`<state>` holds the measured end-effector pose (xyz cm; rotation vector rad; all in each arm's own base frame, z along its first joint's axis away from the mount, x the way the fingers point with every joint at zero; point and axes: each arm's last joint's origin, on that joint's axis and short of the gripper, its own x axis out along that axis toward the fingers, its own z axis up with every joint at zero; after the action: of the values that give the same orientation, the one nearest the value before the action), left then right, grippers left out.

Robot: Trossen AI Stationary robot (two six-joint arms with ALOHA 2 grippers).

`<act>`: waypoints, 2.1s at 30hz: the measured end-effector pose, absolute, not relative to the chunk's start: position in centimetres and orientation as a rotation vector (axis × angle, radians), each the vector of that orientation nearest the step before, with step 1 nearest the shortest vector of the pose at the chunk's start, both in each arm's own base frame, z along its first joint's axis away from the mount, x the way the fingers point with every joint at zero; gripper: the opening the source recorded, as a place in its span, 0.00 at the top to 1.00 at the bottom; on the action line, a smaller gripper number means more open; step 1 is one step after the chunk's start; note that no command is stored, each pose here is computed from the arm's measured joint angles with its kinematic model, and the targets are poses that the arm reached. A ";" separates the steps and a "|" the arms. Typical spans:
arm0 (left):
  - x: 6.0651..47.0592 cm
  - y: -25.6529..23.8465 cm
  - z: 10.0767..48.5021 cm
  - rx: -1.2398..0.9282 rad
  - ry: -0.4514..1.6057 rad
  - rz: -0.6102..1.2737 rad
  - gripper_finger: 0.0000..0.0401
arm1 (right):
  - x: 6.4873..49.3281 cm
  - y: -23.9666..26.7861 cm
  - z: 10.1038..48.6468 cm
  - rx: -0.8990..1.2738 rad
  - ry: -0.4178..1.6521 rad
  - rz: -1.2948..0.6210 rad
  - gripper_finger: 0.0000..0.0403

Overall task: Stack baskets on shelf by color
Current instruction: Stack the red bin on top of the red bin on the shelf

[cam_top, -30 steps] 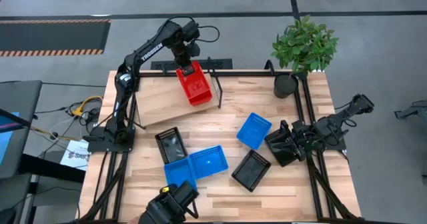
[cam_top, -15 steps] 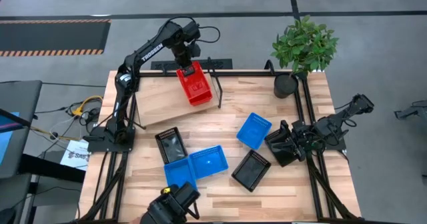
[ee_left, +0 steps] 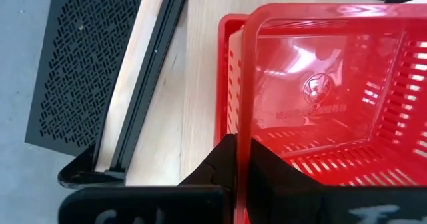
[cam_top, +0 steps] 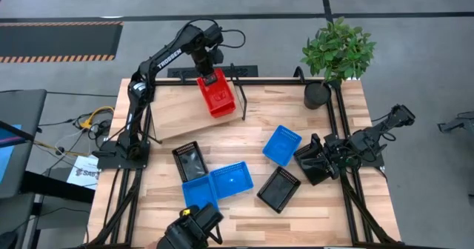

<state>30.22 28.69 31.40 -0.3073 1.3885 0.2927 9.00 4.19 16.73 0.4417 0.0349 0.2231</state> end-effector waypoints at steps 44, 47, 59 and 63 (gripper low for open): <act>30.5 29.4 32.7 -0.121 1.397 0.397 0.59 | 9.0 4.2 16.7 0.442 0.035 0.223 0.67; 30.1 28.9 33.9 -0.115 1.356 0.390 0.71 | 9.0 4.2 16.7 0.442 0.034 0.223 0.67; 29.9 30.1 33.2 -0.298 1.167 0.253 1.00 | 9.0 4.2 16.7 0.442 0.035 0.223 0.67; 28.9 31.4 32.1 -0.380 1.140 0.245 1.00 | 9.0 4.2 16.7 0.442 0.035 0.223 0.67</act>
<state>28.91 31.36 32.14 -0.3799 1.1396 0.2446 9.00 4.19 16.73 0.4417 0.0348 0.2231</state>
